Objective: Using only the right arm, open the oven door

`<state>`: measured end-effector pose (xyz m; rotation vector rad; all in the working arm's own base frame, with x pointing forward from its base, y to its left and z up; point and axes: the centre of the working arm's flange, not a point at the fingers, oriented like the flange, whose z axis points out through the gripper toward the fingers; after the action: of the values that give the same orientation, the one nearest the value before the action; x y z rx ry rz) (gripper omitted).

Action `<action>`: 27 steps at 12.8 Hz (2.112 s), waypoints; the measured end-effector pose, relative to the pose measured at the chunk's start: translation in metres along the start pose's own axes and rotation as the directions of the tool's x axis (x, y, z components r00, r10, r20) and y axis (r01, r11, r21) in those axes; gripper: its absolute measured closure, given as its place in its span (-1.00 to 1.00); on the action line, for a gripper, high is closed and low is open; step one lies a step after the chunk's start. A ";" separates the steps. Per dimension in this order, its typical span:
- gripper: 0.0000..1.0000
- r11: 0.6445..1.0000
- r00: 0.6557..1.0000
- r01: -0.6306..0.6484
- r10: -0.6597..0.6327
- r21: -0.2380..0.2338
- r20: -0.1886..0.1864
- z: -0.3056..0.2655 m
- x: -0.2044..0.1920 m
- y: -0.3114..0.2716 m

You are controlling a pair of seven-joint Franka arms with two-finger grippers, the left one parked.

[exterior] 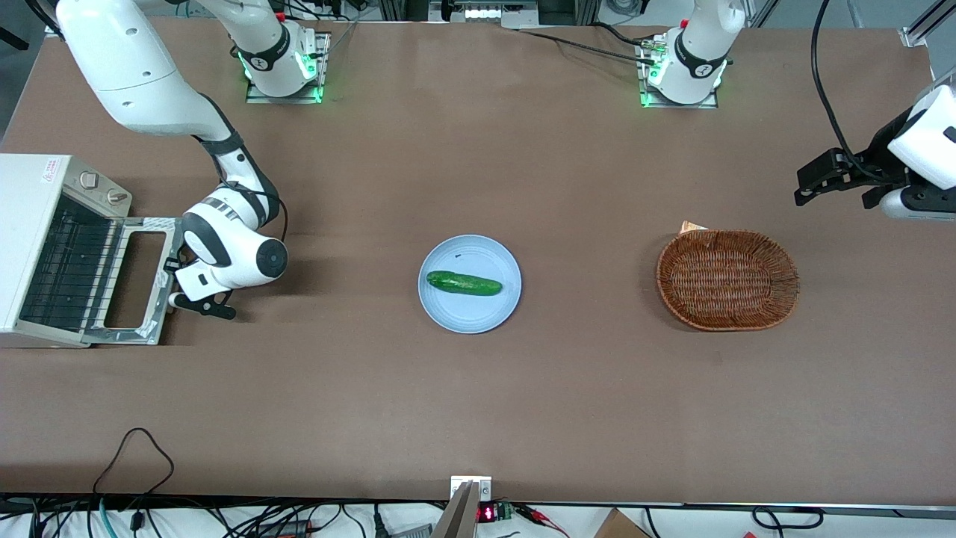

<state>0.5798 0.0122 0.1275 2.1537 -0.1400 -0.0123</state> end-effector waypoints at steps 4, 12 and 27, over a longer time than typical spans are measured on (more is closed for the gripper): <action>0.93 0.999 0.999 -0.024 0.022 0.042 0.046 -0.002 -0.002 -0.006; 0.67 0.966 0.966 -0.034 -0.035 0.257 0.257 -0.073 0.017 0.055; -0.98 0.611 0.902 -0.034 -0.321 0.791 0.287 -0.192 0.036 0.333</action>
<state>0.5962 -0.0142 0.5124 3.0319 -0.2373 -0.6168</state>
